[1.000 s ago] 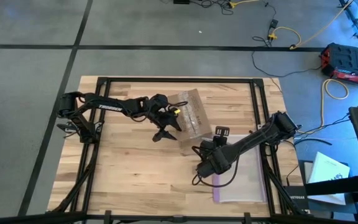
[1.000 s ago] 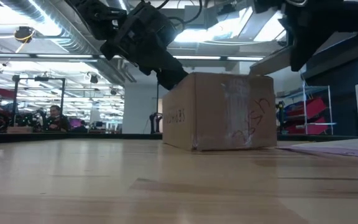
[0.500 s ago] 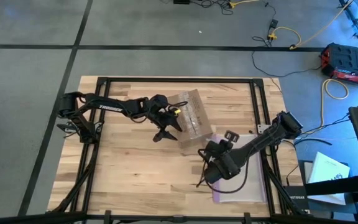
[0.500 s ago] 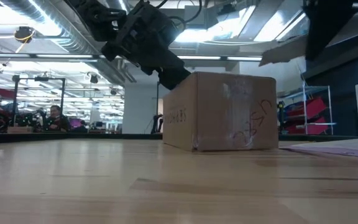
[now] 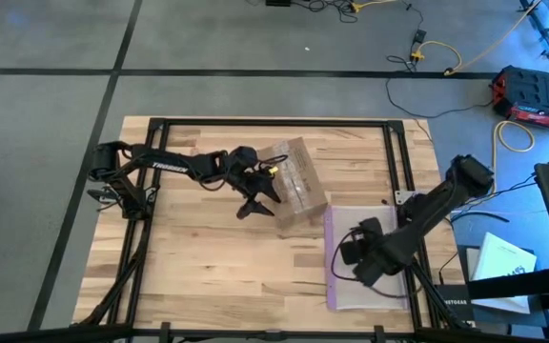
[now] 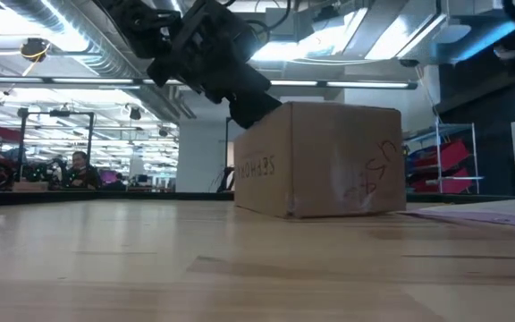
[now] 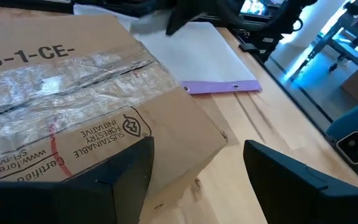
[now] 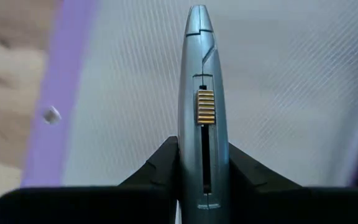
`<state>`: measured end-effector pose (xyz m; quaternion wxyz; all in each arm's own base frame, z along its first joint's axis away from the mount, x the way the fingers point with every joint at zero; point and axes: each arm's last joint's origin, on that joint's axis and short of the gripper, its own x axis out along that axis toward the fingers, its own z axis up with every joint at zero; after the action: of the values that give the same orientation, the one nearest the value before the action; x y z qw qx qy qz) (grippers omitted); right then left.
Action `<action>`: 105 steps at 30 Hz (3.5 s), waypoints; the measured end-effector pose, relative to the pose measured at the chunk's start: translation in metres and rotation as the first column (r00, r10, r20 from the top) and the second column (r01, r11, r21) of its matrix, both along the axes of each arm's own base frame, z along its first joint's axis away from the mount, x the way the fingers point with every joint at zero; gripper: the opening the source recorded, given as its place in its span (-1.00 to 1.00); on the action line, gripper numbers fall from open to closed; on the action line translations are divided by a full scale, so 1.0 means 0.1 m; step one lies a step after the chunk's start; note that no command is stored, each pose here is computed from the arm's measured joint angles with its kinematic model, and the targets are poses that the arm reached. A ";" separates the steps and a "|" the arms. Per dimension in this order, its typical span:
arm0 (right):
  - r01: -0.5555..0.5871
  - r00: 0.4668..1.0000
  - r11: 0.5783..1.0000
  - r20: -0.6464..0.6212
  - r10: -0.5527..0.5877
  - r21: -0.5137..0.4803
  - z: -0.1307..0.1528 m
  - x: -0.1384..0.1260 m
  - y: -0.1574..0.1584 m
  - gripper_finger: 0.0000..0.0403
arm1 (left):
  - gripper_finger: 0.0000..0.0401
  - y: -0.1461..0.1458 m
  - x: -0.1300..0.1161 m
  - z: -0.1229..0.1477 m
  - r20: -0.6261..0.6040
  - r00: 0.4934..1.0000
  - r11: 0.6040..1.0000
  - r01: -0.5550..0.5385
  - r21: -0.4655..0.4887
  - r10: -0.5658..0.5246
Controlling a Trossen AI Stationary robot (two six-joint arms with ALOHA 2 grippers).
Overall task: Unpack boxes
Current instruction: Open the cardboard box using the cutter
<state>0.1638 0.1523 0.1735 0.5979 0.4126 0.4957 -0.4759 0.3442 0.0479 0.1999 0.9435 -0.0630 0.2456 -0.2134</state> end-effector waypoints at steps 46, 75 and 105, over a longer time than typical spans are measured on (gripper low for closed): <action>-0.242 0.970 0.926 0.064 0.234 0.289 -0.31 -0.05 0.03 -0.08 | 0.18 0.00 -0.05 0.74 0.203 0.914 0.937 -0.340 -0.086 0.350; -0.242 0.970 0.927 0.064 0.233 0.288 -0.31 -0.05 0.03 -0.08 | 0.18 0.00 -0.05 0.74 0.179 0.901 0.918 -0.378 -0.120 0.395; -0.197 0.956 0.980 0.226 0.188 0.019 -0.31 0.02 -0.04 -0.08 | 0.18 0.01 0.05 1.37 0.075 0.930 0.807 -0.350 0.476 0.360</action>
<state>0.1654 0.1482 0.1422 0.6845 0.4256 0.4731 -0.3555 0.3492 0.0485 0.3372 0.9499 0.1269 0.2835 0.0350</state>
